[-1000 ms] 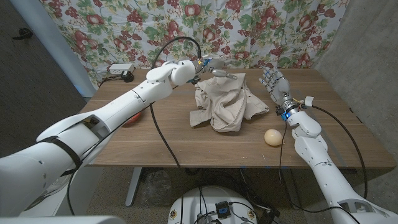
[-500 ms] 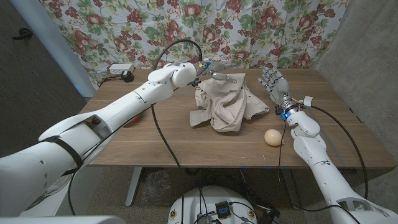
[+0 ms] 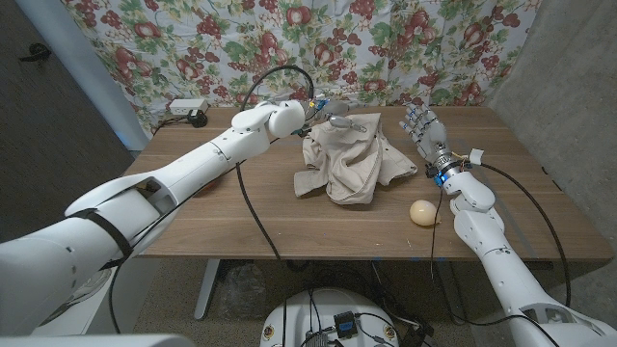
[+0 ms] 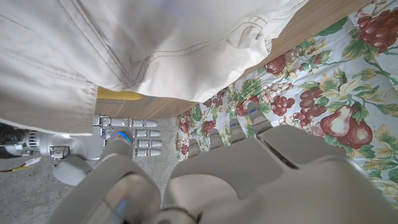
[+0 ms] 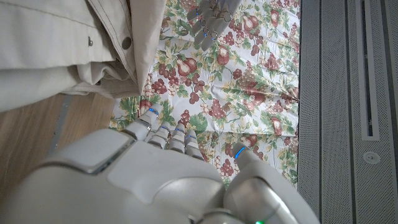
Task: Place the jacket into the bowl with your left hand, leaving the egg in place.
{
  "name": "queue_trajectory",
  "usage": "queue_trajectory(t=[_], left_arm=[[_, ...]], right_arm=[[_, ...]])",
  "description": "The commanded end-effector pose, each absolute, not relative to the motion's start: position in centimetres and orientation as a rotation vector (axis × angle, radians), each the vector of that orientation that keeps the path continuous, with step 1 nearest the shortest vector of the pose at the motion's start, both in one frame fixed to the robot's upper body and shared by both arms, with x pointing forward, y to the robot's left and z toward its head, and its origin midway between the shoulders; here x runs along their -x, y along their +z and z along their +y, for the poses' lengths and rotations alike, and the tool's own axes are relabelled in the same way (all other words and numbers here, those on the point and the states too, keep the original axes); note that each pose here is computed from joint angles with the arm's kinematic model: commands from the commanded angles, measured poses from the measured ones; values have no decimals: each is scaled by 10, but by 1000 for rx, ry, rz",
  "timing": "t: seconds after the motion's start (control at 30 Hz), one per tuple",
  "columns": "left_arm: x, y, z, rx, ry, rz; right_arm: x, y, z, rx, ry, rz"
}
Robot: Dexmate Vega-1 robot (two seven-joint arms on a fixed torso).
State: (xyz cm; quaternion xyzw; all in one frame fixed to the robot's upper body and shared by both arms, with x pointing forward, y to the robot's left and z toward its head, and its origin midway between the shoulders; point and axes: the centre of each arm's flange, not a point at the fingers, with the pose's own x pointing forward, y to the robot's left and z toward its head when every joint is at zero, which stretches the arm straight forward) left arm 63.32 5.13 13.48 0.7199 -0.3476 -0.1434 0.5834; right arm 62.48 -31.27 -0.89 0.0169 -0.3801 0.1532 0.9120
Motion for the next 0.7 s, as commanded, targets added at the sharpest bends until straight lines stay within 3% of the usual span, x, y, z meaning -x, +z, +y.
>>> queue_trajectory(t=[0.03, 0.7], left_arm=[[-643, 126, 50, -1685, -362, -796], [-656, 116, 41, -1700, -398, -773]], right_arm=[[-629, -9, -314, -35, 314, -775], [-635, -10, -315, -44, 311, -770]])
